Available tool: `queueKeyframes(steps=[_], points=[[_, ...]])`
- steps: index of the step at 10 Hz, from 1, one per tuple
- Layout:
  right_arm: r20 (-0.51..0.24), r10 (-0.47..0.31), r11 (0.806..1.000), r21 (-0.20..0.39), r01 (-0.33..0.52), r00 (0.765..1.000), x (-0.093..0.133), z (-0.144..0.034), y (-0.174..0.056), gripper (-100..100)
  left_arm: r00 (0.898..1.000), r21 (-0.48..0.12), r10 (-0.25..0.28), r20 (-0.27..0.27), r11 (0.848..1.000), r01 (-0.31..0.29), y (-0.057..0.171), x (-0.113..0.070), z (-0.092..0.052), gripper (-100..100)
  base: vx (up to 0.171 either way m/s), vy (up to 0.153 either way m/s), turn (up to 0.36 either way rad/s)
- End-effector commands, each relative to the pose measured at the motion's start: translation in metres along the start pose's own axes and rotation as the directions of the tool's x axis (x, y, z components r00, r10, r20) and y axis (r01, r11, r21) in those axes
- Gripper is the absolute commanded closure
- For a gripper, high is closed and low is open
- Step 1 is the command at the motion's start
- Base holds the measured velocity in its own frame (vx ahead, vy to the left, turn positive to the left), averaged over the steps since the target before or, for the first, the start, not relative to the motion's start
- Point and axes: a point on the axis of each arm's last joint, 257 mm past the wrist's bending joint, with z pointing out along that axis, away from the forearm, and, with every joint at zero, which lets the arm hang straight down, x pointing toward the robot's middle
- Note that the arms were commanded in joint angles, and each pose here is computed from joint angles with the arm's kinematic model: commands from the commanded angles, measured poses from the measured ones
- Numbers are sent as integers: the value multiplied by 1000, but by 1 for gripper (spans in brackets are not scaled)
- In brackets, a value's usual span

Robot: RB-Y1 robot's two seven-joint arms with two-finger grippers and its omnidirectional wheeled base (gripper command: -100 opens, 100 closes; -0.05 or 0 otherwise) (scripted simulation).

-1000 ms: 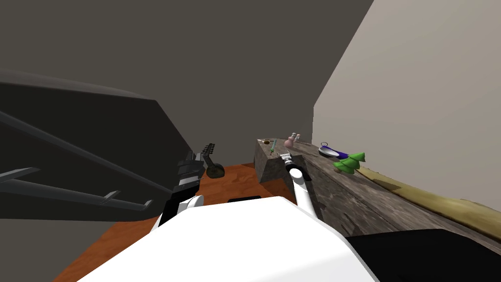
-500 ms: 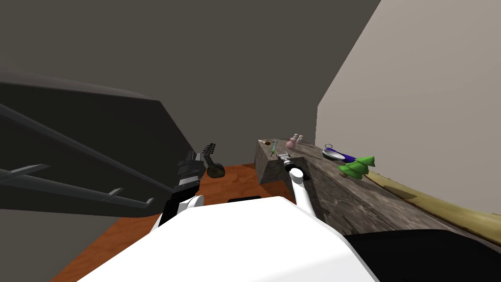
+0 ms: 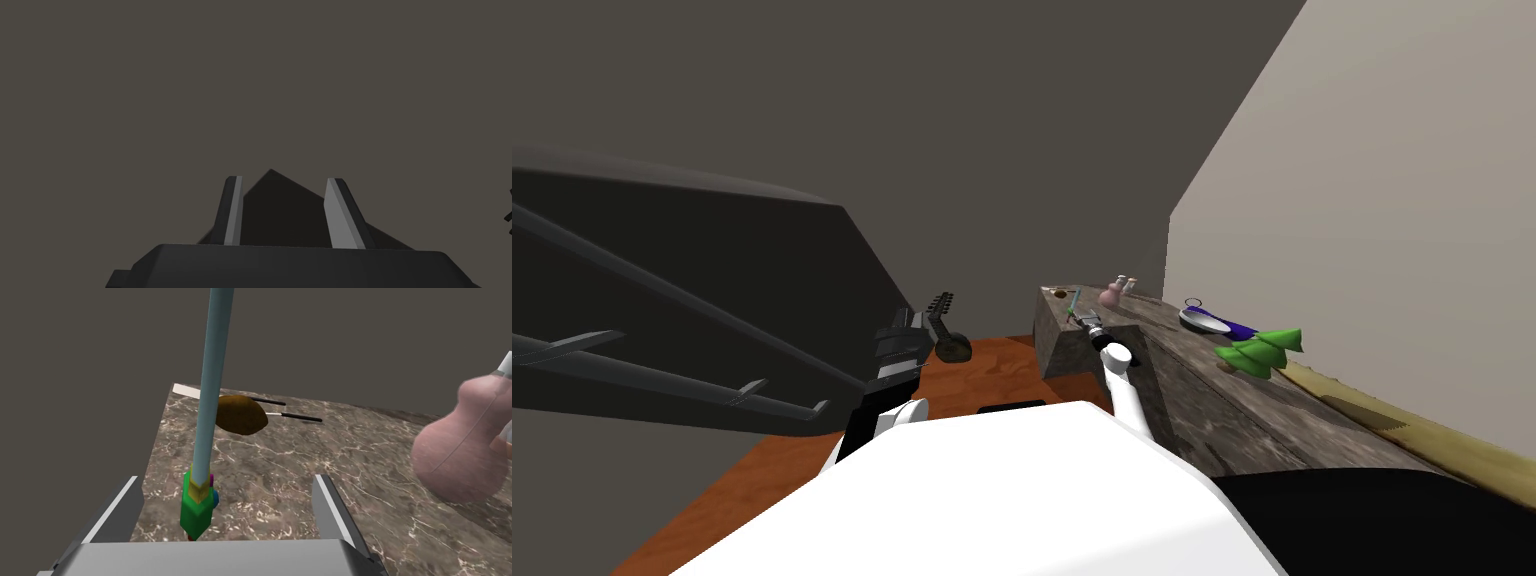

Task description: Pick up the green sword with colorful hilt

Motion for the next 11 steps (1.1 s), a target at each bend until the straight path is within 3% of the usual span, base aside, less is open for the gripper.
queueKeyframes(steps=[1,6,7,8,9,10,11], points=[[-8,50,998,26,-50,999,-1,2,-7,-100,1000,0,0,0,1000,0,0,0,0,0,32,-49,93],[-27,170,982,83,-168,985,-1,6,-27,-100,1000,0,0,0,1000,0,0,0,0,0,34,-48,61],[-25,156,985,76,-153,987,0,6,-24,-100,1000,0,0,0,1000,0,0,0,0,0,12,-21,17],[-26,158,985,78,-156,987,0,6,-24,0,1000,0,0,0,1000,0,0,0,0,0,0,0,0],[3,157,985,74,-157,988,-6,21,-32,-100,1000,0,0,0,1000,0,0,0,0,0,-47,-34,132],[4,178,982,63,-178,984,-7,22,-29,-100,1000,0,0,0,1000,0,0,0,0,0,-68,-57,68],[21,158,985,72,-160,987,-7,36,-39,-100,1000,0,0,0,1000,0,0,0,0,0,-100,-65,107]])
